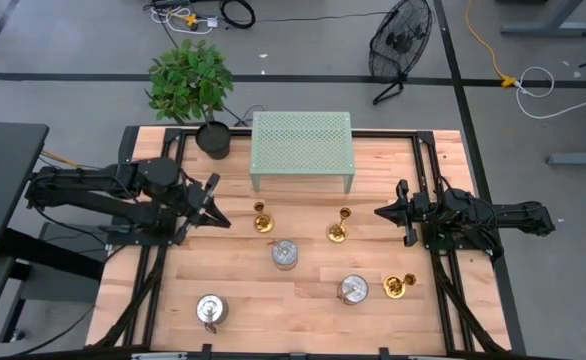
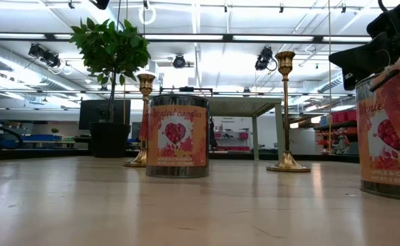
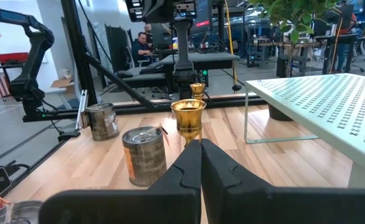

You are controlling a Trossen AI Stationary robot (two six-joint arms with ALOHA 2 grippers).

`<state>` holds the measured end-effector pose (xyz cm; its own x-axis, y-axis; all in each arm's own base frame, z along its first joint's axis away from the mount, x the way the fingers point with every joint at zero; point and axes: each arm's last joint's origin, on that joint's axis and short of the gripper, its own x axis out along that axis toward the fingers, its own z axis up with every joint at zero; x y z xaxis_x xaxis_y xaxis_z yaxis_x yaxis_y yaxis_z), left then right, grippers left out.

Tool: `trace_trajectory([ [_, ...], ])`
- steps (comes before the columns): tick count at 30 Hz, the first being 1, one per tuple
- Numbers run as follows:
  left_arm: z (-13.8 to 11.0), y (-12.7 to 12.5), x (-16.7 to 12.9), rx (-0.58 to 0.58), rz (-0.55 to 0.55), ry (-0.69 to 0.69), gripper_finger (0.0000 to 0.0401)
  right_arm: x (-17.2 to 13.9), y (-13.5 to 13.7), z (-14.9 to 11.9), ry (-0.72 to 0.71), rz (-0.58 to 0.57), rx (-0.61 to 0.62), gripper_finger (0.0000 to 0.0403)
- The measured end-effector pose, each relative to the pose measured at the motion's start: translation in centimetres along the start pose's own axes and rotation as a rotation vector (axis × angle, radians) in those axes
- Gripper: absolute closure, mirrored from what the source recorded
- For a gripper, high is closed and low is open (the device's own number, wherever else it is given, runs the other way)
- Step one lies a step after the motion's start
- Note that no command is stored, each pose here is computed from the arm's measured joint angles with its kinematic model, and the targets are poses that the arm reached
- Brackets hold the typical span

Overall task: Pick & Place candle stick holders
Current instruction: Put the bottom silver scented candle on the shelf

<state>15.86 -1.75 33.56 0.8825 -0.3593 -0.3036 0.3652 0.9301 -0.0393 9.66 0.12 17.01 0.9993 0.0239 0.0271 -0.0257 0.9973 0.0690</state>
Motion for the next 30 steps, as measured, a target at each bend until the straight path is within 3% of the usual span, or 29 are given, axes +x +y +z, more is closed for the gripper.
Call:
trace_trajectory([
  [23, -1.0, -5.0, 2.8, 0.079, -0.299, 0.132, 0.0371, 0.0, 0.0, 0.0, 0.000, 0.000, 0.000, 0.0400],
  [30, -1.7, -6.4, 2.6, 0.109, -0.300, 0.201, 0.0371, 0.0, 0.0, 0.0, 0.000, 0.000, 0.000, 0.0400],
])
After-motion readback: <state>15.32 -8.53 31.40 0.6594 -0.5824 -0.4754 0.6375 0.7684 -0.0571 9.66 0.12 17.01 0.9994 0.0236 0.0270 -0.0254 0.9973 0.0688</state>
